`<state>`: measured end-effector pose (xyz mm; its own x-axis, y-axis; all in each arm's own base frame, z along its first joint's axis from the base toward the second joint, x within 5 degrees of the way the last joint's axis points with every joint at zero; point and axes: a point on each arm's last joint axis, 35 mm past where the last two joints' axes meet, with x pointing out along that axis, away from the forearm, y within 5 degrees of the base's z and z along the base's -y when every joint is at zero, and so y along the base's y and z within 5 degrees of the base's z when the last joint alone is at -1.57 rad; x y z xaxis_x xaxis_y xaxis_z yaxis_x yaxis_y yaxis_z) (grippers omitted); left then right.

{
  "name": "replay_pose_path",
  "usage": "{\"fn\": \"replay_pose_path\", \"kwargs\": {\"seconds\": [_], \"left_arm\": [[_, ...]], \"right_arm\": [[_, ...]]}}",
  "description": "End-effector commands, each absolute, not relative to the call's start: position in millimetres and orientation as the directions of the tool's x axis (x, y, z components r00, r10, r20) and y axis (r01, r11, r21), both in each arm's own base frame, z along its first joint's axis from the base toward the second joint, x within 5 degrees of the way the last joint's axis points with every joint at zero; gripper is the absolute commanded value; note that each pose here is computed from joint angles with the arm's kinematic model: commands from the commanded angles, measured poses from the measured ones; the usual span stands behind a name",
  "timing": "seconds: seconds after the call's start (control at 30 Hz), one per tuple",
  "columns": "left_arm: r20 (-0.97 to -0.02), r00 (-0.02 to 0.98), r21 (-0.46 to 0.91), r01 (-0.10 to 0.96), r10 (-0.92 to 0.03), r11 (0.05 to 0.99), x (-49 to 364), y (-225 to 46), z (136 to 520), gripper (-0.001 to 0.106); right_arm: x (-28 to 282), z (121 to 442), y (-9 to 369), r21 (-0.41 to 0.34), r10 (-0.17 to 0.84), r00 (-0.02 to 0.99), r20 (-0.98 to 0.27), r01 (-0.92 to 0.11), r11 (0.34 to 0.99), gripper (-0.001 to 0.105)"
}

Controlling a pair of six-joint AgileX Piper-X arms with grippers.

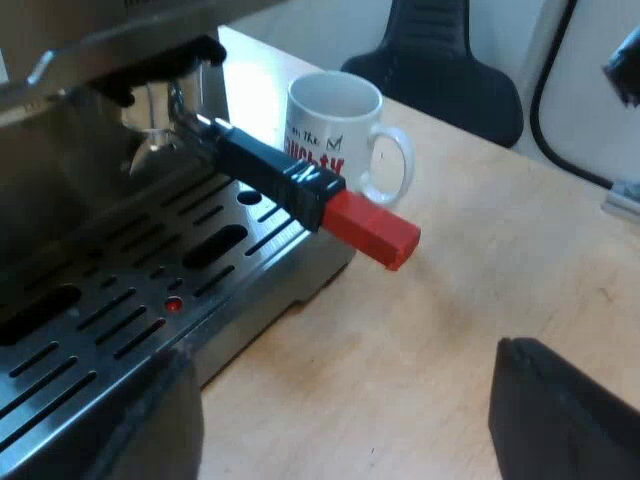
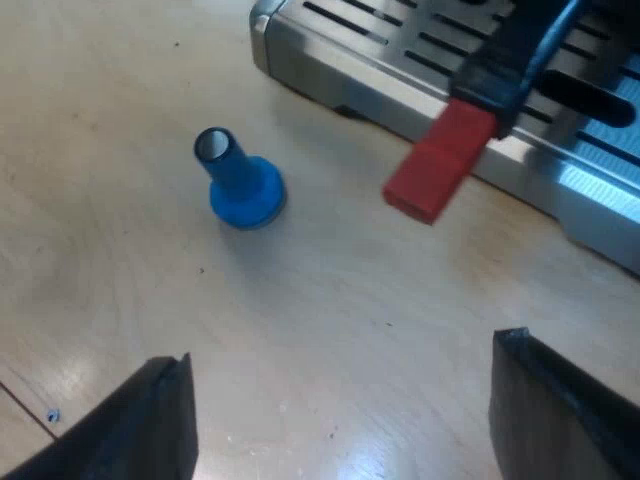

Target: Grind coffee beans and then tamp

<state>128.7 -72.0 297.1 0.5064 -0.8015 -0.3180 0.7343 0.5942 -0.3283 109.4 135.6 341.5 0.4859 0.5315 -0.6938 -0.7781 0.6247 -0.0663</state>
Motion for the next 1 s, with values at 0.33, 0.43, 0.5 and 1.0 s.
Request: {"fn": "replay_pose_path", "kwargs": {"seconds": [0.33, 0.43, 0.5, 1.0], "left_arm": [[-0.319, 0.433, -0.363, 0.766, -0.843, 0.531, 126, -74, 274, 0.063], [-0.329, 0.429, -0.37, 0.761, -0.841, 0.533, 126, -74, 267, 0.063], [-0.333, 0.427, -0.373, 0.759, -0.841, 0.533, 126, -74, 265, 0.063], [-0.329, 0.429, -0.37, 0.761, -0.841, 0.533, 126, -74, 264, 0.063]], "right_arm": [[110, 330, 170, -0.105, 0.492, 0.516, -0.701, -0.757, 0.645, 0.063], [112, 324, 177, -0.124, 0.479, 0.531, -0.7, -0.75, 0.65, 0.063], [115, 320, 180, -0.126, 0.477, 0.544, -0.69, -0.739, 0.662, 0.063], [122, 254, 180, -0.126, 0.4, 0.719, -0.568, -0.557, 0.821, 0.055]]}}
